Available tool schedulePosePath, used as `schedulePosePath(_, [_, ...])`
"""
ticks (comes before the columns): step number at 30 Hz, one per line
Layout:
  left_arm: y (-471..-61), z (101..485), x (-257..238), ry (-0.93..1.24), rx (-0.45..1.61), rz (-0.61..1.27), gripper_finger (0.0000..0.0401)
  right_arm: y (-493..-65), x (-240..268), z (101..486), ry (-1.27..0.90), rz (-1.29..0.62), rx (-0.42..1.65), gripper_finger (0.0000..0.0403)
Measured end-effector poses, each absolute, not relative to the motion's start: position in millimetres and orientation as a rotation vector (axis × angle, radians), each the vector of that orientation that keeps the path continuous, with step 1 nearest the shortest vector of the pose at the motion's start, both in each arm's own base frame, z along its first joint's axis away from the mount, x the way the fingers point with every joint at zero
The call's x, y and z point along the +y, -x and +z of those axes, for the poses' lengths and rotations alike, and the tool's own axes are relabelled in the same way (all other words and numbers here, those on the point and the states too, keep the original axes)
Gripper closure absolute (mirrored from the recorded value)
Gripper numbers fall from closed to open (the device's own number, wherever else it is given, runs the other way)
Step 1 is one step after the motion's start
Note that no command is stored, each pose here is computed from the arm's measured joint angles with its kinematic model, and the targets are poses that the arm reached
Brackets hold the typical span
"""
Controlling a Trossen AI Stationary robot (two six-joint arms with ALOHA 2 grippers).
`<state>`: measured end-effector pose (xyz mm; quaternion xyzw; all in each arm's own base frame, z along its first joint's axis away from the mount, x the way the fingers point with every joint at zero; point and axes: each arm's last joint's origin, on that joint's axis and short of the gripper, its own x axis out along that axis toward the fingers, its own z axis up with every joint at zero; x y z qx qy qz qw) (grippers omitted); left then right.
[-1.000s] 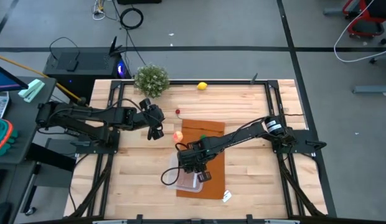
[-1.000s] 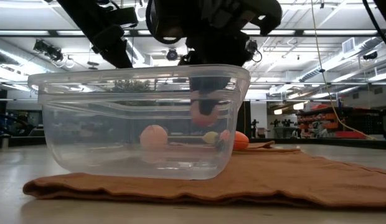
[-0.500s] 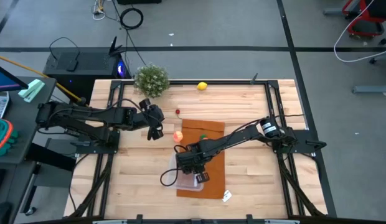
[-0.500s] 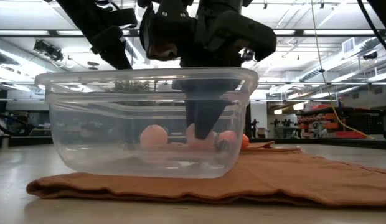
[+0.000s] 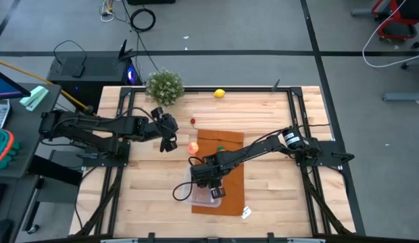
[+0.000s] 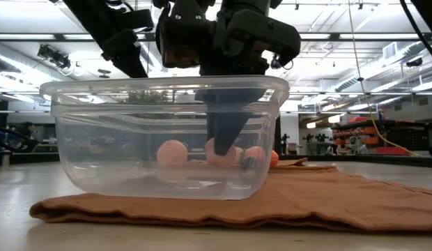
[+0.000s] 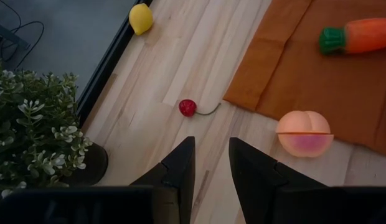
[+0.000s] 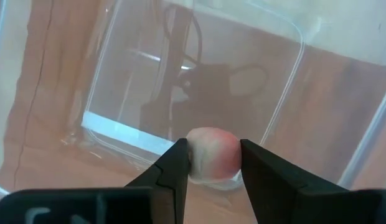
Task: Pick and placing Produce into tupperware
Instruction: Put the small pink peach into the transparent bin, then put the yellow lemon into the transparent bin
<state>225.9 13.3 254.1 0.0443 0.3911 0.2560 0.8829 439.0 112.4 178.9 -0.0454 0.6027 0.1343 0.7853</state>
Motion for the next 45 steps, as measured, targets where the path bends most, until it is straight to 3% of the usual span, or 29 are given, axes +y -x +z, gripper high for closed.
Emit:
schedulePosePath(28, [-226.0,254.1,13.2,-0.093,0.815,0.533,0.0294,-443.9,114.0,181.1,0.064,0.295,1.246,0.0297])
schedulePosePath(45, [-225.6,253.8,13.3,-0.093,0.819,0.533,0.0294,-444.0,114.4,181.4,0.057,0.298,1.245,0.0260])
